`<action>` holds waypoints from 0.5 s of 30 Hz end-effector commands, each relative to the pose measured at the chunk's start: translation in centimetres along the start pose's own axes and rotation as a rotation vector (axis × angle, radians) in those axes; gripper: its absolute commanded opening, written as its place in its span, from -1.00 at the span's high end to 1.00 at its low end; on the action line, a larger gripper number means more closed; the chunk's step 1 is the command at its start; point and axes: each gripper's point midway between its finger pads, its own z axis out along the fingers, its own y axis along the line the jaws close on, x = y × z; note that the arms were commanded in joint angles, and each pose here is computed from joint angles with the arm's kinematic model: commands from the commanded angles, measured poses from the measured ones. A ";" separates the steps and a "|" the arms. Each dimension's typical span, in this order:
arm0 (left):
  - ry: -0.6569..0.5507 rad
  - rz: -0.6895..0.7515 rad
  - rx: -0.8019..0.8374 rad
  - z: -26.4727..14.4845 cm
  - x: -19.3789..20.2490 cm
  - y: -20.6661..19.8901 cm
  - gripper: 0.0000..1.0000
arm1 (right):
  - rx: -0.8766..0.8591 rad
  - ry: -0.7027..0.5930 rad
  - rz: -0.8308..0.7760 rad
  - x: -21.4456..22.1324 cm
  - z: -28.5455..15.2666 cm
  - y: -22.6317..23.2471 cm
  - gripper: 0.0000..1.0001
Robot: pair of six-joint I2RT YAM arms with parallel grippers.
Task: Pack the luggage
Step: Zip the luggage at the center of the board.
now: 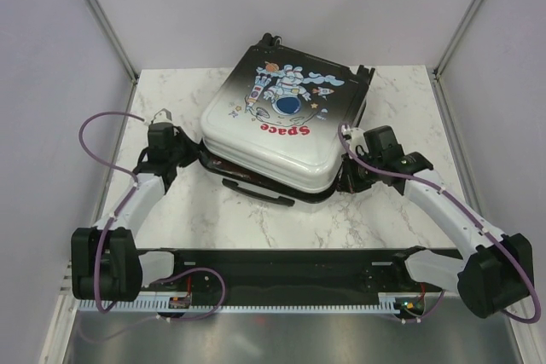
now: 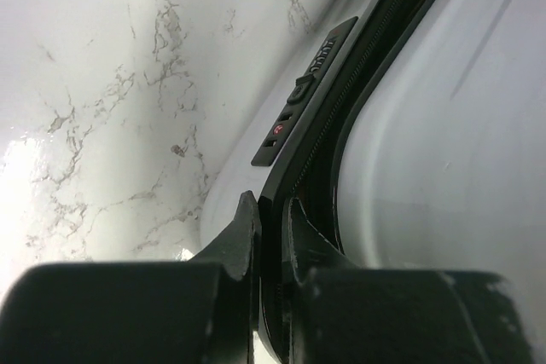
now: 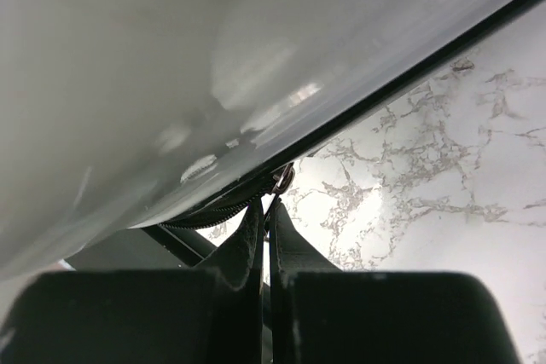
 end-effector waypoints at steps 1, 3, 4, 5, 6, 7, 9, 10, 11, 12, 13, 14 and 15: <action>0.004 -0.183 0.078 -1.3 0.5 -4.1 0.95 | -0.129 0.196 -0.003 4.2 -1.0 4.7 1.00; -0.010 -0.200 0.074 -1.4 0.4 -4.4 0.95 | -0.129 0.229 -0.028 4.9 -1.0 5.1 1.00; -0.018 -0.198 0.072 -1.4 0.4 -4.7 0.95 | -0.139 0.237 -0.050 4.9 -1.1 5.7 1.00; -0.020 -0.202 0.070 -1.4 0.4 -4.9 0.95 | -0.144 0.243 -0.056 5.0 -1.2 5.9 1.00; -0.017 -0.203 0.068 -1.3 0.5 -5.0 0.95 | -0.145 0.244 -0.065 5.0 -1.3 6.1 1.00; -0.022 -0.201 0.069 -1.4 0.5 -5.2 0.95 | -0.148 0.246 -0.080 4.8 -1.5 6.5 1.00; -0.028 -0.201 0.064 -1.4 0.4 -5.4 0.95 | -0.135 0.260 -0.098 4.8 -2.2 6.6 1.00; -0.040 -0.203 0.057 -1.4 0.2 -5.3 0.95 | -0.135 0.273 -0.107 5.0 -2.5 6.8 1.00; -0.041 -0.206 0.058 -1.5 0.1 -5.3 0.95 | -0.130 0.307 -0.103 5.7 -3.0 6.8 1.00; -0.062 -0.213 0.038 -1.4 -0.3 -5.0 0.95 | -0.132 0.306 -0.109 5.6 -3.5 7.0 1.00; -0.074 -0.215 0.028 -1.4 -0.5 -4.9 0.95 | -0.121 0.321 -0.107 6.1 -3.9 7.0 1.00; -0.079 -0.223 0.024 -1.4 -0.7 -4.9 0.95 | -0.114 0.317 -0.109 6.0 -4.1 7.0 1.00; -0.081 -0.228 0.018 -1.3 -0.7 -4.8 0.95 | -0.115 0.304 -0.118 5.8 -4.6 7.2 1.00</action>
